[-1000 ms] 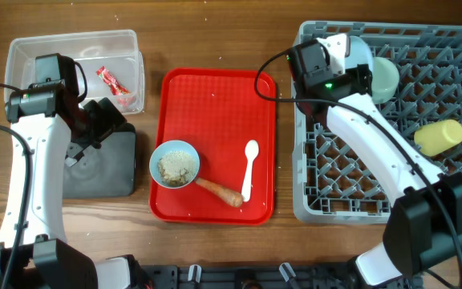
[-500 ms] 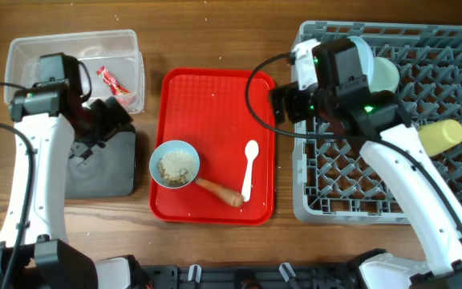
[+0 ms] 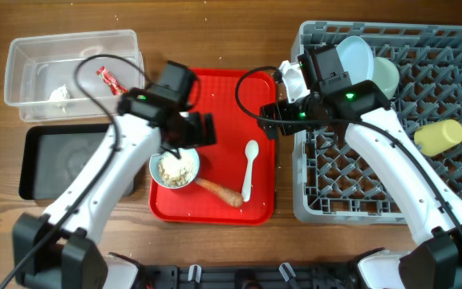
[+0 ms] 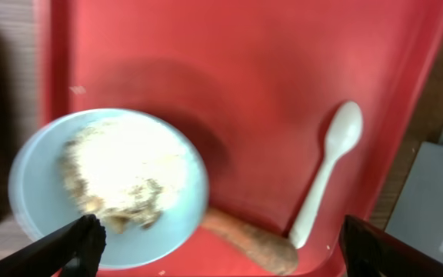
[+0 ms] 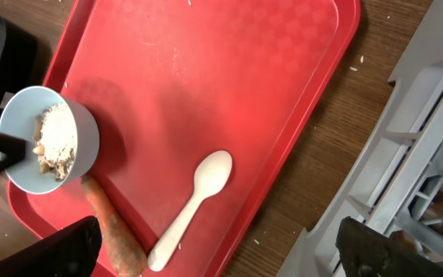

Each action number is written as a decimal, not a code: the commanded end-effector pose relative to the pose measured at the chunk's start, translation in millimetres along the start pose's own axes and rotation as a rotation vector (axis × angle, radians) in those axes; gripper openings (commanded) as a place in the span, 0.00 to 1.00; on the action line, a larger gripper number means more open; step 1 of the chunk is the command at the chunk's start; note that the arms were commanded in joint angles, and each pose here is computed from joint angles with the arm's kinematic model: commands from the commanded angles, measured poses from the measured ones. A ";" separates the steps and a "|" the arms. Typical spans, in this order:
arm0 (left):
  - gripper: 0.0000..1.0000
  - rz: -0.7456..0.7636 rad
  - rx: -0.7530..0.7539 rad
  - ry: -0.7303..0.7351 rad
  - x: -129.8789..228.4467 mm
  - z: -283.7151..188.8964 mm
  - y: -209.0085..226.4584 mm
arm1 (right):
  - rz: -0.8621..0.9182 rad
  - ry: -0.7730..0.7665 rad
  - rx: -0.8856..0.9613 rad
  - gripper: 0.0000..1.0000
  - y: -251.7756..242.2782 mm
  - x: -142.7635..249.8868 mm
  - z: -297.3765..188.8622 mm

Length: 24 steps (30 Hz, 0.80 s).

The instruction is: Sort waste into correct bins and load items into the dishwasher rack

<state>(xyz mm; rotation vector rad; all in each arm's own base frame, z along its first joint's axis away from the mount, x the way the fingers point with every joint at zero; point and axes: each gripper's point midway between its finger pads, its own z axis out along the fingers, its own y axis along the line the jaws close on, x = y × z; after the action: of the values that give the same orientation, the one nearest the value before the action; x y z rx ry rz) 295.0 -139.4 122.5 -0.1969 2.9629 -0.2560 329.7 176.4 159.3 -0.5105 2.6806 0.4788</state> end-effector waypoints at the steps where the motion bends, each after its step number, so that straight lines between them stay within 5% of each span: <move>1: 0.98 0.069 -0.017 0.046 13.7 26.8 -22.2 | 0.001 0.014 0.018 1.00 -4.0 2.4 3.9; 7: 0.96 0.057 -0.110 0.129 23.3 63.3 -14.3 | 0.009 0.033 0.087 1.00 -15.9 7.5 3.2; 12: 0.84 0.054 -0.141 0.172 25.9 87.6 -10.5 | 0.010 0.038 0.091 1.00 -16.6 8.7 3.1; 15: 0.71 0.050 -0.157 0.194 28.5 96.2 -7.8 | 0.010 0.039 0.091 1.00 -16.6 9.0 3.1; 24: 0.04 0.053 -0.198 0.180 25.4 102.7 -0.3 | 0.013 0.051 0.091 1.00 -16.7 12.1 2.9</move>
<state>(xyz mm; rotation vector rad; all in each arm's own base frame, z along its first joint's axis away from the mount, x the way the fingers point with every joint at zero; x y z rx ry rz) 287.9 -166.9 25.5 -0.1147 3.1672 -0.0358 326.9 161.8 152.6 -0.4893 2.7251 0.3702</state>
